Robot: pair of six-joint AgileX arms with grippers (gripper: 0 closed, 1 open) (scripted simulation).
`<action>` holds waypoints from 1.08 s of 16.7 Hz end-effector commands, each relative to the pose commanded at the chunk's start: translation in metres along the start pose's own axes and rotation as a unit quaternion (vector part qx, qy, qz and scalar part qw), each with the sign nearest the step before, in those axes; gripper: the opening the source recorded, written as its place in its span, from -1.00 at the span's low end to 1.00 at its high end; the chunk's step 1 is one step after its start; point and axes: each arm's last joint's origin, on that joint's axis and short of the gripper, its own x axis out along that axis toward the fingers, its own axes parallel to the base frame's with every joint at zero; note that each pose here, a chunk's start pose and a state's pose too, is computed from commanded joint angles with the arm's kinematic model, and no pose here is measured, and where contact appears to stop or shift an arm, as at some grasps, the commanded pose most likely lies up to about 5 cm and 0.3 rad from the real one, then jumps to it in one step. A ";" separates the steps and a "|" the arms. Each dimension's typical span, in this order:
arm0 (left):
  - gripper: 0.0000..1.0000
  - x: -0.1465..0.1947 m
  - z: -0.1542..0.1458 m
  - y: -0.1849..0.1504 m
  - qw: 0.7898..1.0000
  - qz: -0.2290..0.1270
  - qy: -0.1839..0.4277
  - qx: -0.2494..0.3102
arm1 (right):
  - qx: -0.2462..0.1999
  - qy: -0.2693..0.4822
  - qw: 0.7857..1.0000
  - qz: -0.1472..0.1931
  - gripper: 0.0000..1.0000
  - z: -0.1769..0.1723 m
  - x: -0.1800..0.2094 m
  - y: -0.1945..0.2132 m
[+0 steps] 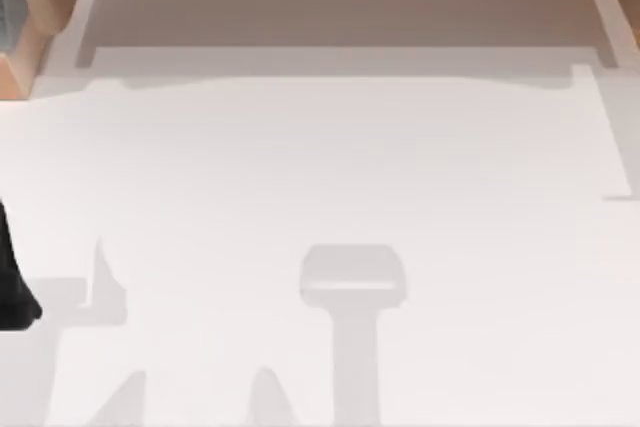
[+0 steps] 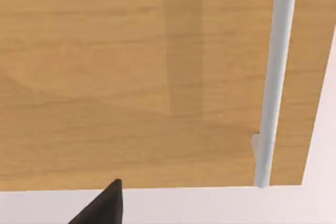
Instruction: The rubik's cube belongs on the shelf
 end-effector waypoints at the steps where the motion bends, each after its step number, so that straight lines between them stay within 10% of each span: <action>1: 1.00 0.000 0.000 0.000 1.000 0.000 0.000 0.000 | 0.010 0.027 1.000 0.005 1.00 -0.015 0.006 -0.004; 10: 1.00 0.000 0.000 0.000 1.000 0.000 0.000 0.000 | 0.170 0.182 0.962 0.111 1.00 -0.104 0.104 -0.076; 18: 1.00 0.000 0.000 0.000 1.000 0.000 0.000 0.000 | 0.316 0.185 0.881 0.298 1.00 -0.011 0.197 -0.155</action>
